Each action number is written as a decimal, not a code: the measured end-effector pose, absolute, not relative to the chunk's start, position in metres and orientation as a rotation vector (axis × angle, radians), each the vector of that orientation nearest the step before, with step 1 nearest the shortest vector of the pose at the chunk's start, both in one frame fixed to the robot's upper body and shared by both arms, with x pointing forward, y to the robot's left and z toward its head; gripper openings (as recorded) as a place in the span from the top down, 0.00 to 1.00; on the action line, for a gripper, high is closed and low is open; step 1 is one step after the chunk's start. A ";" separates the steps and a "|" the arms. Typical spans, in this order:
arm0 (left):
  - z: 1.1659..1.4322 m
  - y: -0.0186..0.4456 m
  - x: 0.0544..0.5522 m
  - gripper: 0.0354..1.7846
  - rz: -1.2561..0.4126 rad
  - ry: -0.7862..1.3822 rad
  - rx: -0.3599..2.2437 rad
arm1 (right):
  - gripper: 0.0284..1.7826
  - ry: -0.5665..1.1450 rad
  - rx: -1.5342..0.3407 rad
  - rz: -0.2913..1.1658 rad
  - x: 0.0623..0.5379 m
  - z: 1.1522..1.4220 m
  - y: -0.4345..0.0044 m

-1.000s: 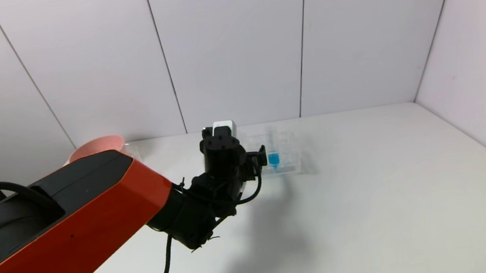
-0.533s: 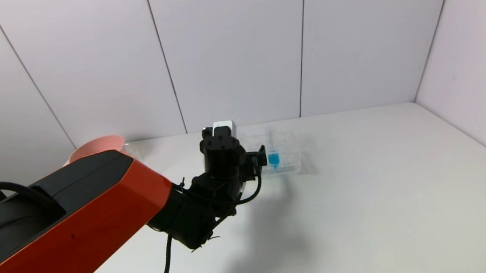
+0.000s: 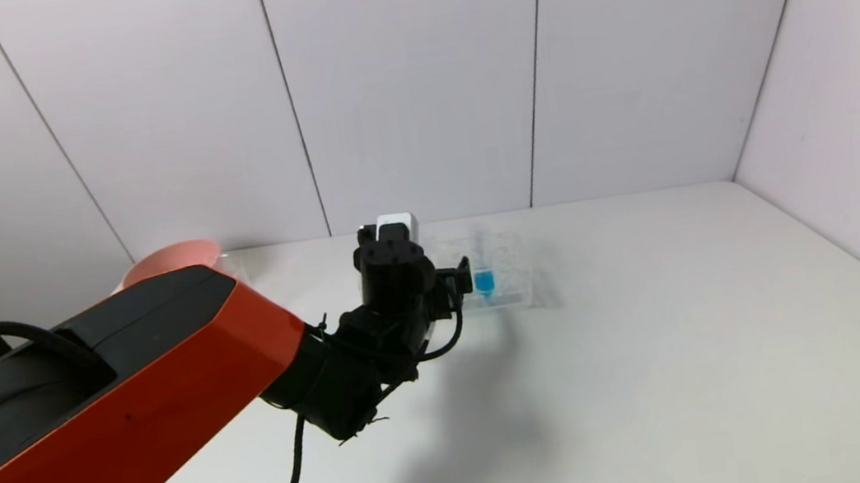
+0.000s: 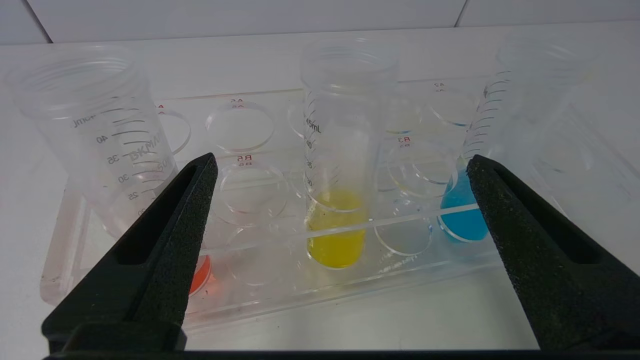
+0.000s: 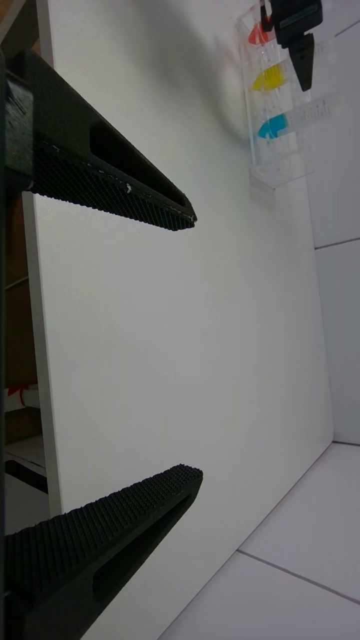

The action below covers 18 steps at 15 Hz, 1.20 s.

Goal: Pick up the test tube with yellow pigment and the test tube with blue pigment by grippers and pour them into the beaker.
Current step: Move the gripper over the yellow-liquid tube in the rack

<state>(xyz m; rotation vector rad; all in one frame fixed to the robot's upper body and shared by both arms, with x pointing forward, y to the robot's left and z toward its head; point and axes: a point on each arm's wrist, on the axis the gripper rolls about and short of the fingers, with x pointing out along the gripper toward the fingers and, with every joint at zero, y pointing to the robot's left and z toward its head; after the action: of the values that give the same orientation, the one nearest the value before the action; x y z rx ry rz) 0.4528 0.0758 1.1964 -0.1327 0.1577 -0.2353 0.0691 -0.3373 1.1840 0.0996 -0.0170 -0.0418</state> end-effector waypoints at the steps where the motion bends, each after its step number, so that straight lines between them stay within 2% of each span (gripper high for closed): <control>1: 1.196 0.075 0.454 0.02 -0.235 0.156 -0.133 | 0.04 -0.017 0.099 -0.041 0.069 1.184 -0.337; 18: 1.196 0.076 0.477 0.04 -0.226 0.145 -0.141 | 0.04 -0.017 0.099 -0.041 0.069 1.184 -0.337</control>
<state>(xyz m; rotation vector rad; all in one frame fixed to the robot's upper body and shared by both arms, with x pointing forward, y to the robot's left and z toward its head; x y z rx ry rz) 0.4773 0.0765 1.1959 -0.1409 0.1454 -0.2260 0.0691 -0.3373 1.1840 0.0992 -0.0170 -0.0414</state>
